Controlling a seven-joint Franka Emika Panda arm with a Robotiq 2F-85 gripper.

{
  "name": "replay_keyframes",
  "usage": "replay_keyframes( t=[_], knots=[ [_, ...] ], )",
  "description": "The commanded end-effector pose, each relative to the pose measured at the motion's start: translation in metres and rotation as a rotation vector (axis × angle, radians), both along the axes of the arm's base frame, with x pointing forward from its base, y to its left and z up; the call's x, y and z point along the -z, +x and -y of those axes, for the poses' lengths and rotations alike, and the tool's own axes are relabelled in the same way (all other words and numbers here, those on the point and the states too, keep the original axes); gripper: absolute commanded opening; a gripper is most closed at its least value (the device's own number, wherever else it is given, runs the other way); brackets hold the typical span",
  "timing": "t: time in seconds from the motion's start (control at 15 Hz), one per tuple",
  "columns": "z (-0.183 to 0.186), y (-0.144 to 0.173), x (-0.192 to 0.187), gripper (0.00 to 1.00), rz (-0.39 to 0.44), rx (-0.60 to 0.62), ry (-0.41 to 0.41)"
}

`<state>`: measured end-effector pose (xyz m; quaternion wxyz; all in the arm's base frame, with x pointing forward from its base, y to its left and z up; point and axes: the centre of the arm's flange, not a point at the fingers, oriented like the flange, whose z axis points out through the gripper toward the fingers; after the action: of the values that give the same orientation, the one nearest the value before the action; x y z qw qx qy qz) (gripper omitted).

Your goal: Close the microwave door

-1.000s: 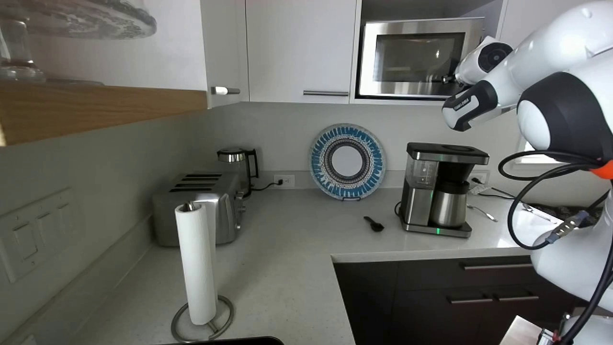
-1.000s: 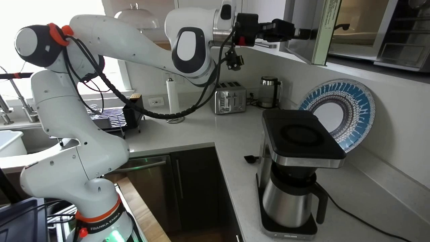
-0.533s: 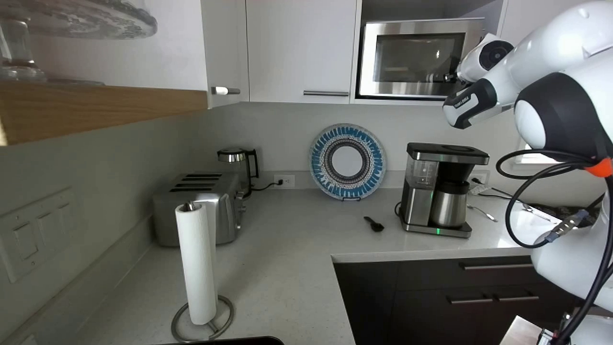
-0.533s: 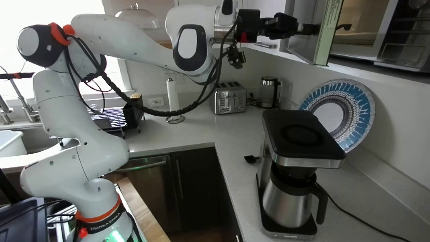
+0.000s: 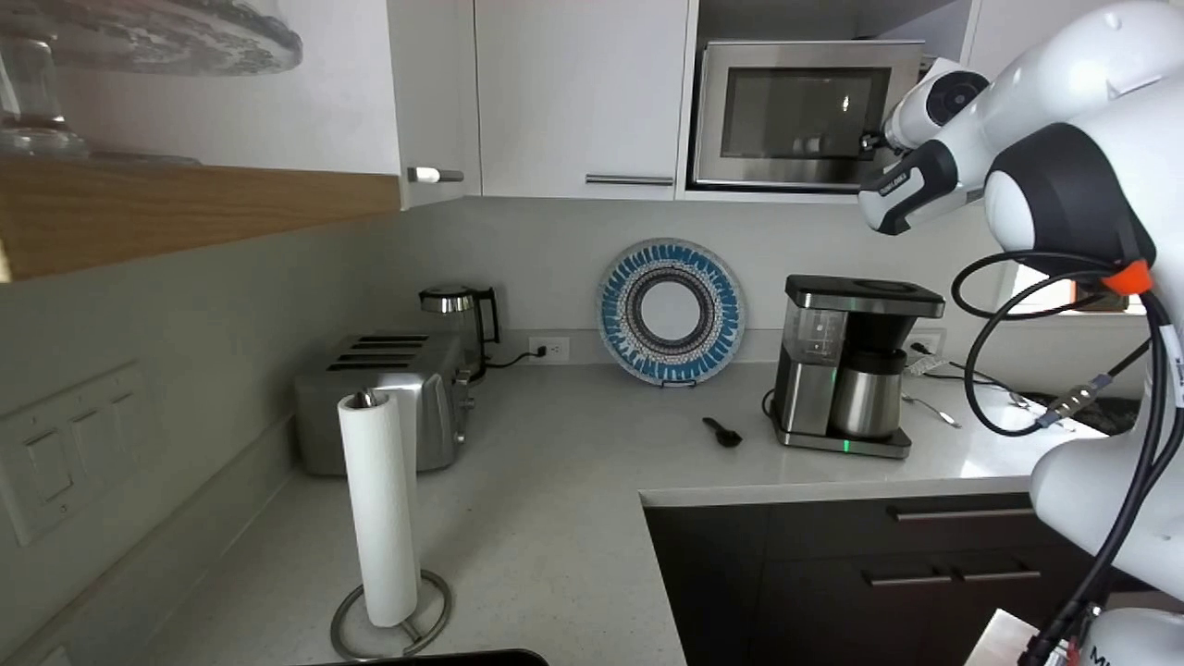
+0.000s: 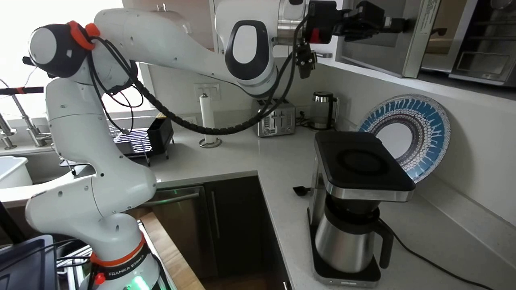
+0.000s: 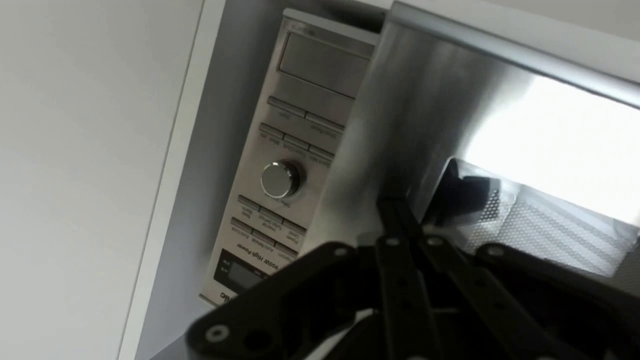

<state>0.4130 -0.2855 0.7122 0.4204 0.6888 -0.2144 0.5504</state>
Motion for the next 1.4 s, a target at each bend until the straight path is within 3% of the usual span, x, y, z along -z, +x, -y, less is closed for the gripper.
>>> replay_keyframes(
  t=[0.0, 0.67, 1.33],
  knots=[
    [0.029, 0.026, 0.000, 0.00, -0.024, -0.053, -0.003],
    [0.077, 0.053, -0.011, 0.00, -0.015, -0.067, -0.010],
    [0.093, 0.073, -0.004, 0.00, -0.046, -0.117, 0.028]
  ],
)
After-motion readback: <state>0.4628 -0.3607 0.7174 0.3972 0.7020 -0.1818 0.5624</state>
